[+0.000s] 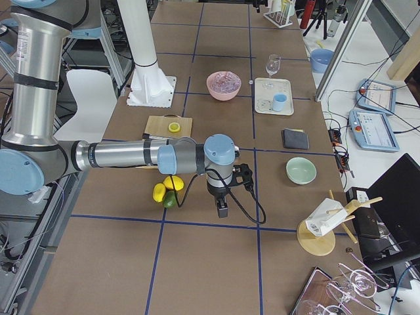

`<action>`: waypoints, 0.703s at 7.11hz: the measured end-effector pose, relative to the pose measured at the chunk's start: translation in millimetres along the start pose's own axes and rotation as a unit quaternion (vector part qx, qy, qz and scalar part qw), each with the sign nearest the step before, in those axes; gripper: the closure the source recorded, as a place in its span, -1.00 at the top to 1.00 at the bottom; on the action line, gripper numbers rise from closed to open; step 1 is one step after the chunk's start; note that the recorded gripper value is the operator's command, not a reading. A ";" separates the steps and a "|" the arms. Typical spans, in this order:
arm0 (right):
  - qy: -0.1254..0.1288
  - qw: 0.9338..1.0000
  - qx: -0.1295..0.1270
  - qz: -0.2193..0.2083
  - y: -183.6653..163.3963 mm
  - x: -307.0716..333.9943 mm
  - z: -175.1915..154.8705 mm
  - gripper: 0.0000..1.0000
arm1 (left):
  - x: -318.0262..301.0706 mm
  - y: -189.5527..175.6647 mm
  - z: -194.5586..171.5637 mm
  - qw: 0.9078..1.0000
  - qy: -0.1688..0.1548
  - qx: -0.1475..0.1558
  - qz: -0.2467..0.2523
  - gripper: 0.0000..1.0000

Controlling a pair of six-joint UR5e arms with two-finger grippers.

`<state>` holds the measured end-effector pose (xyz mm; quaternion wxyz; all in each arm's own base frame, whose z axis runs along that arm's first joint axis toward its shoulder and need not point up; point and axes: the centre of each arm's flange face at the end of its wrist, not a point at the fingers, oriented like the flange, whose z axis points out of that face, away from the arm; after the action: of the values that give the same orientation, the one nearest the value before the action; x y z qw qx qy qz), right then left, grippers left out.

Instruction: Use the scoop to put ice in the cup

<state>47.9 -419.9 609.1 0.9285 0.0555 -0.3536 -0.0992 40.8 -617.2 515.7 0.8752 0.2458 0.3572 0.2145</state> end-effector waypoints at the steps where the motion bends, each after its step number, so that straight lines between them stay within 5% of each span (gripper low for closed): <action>1: 0.000 1.000 0.000 0.001 0.2 0.3 0.2 1.00 | -34.4 23.3 -17.9 0.997 -0.009 -0.032 -0.070 1.00; 3: 0.000 1.000 -0.001 0.004 0.9 0.7 0.7 1.00 | -76.9 71.3 -40.9 0.980 -0.014 -0.087 -0.179 1.00; 5: 0.000 1.000 -0.003 0.010 2.5 3.2 3.0 1.00 | -83.7 158.2 -44.3 0.964 0.017 -0.107 -0.243 1.00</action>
<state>48.6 -418.3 613.8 0.9294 0.0488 -0.3542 -0.0910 -77.8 -526.5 623.8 0.9163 0.0524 0.3955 0.0361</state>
